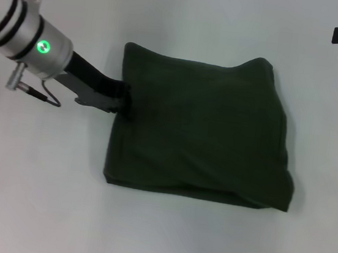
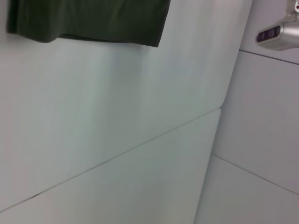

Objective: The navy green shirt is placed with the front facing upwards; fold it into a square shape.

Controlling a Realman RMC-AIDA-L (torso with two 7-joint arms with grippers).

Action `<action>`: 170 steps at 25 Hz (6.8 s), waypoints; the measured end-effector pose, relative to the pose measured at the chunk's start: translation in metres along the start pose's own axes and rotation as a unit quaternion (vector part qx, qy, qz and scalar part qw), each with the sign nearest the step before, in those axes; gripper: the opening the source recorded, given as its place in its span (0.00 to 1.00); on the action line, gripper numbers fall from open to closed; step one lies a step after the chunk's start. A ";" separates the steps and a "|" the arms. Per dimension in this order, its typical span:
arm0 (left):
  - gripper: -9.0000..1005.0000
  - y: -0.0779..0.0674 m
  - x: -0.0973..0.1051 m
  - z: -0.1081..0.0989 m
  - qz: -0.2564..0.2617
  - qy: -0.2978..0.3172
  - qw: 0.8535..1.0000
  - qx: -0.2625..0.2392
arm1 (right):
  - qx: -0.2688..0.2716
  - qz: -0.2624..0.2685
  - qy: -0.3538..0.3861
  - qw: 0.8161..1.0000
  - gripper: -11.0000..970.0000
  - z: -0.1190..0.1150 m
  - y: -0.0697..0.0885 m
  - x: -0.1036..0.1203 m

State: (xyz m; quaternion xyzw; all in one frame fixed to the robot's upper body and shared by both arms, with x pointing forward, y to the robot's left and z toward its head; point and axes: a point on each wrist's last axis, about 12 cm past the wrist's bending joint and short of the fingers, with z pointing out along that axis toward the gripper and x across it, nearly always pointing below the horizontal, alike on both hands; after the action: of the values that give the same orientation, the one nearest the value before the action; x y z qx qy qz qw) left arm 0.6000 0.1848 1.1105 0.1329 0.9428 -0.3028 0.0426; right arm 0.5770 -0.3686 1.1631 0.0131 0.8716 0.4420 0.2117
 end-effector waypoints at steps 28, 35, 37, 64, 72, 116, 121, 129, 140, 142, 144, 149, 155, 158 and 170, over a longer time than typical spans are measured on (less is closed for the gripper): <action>0.08 0.049 0.021 -0.055 -0.055 -0.058 0.996 -0.033 | -0.002 -0.002 -0.001 1.000 0.62 0.001 0.003 -0.003; 0.33 0.055 0.021 -0.090 -0.067 -0.123 0.990 -0.008 | -0.002 -0.004 0.003 1.000 0.62 0.002 0.003 -0.003; 0.41 0.049 0.021 -0.093 -0.052 -0.128 0.990 0.020 | -0.001 -0.006 0.004 1.000 0.62 0.002 0.003 -0.003; 0.75 0.061 0.066 -0.074 0.006 -0.114 0.987 0.110 | -0.023 0.011 0.028 0.999 0.62 0.006 0.002 0.012; 0.75 0.055 0.063 -0.064 0.017 -0.098 0.988 0.119 | -0.029 0.011 0.031 0.999 0.62 0.019 0.007 0.007; 0.75 0.086 0.053 -0.099 -0.046 -0.204 0.974 0.081 | -0.051 0.052 0.094 0.993 0.62 0.158 0.031 0.050; 0.75 0.087 0.053 -0.098 -0.048 -0.204 0.974 0.082 | -0.062 0.049 0.082 0.993 0.62 0.168 0.039 0.048; 0.75 0.087 0.053 -0.096 -0.048 -0.204 0.974 0.083 | -0.062 0.054 0.072 0.994 0.42 0.176 0.039 0.049; 0.75 0.087 0.053 -0.096 -0.049 -0.205 0.974 0.083 | -0.020 0.049 0.076 0.996 0.03 0.193 0.035 0.054; 0.75 0.087 0.053 -0.096 -0.049 -0.205 0.974 0.083 | -0.013 0.049 0.074 0.996 0.01 0.193 0.033 0.054; 0.75 0.087 0.053 -0.096 -0.049 -0.205 0.974 0.083 | -0.009 0.051 0.074 0.996 0.01 0.195 0.031 0.056; 0.75 0.087 0.053 -0.096 -0.049 -0.205 0.974 0.083 | 0.007 0.046 0.078 0.996 0.01 0.198 0.029 0.058; 0.75 0.086 0.053 -0.095 -0.049 -0.205 0.974 0.083 | 0.020 0.042 0.074 0.996 0.01 0.199 0.026 0.058; 0.75 0.086 0.053 -0.095 -0.049 -0.204 0.974 0.084 | 0.023 0.041 0.073 0.996 0.01 0.200 0.026 0.058; 0.75 0.086 0.053 -0.095 -0.050 -0.204 0.974 0.085 | -0.005 0.038 0.071 0.997 0.01 0.192 0.033 0.051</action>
State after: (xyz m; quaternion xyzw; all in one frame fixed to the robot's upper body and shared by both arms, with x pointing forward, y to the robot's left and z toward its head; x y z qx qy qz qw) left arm 0.5727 0.3190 1.1306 0.0248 0.8906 -0.4040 0.2072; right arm 0.5986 -0.1910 1.0704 0.0141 0.8812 0.4536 0.1321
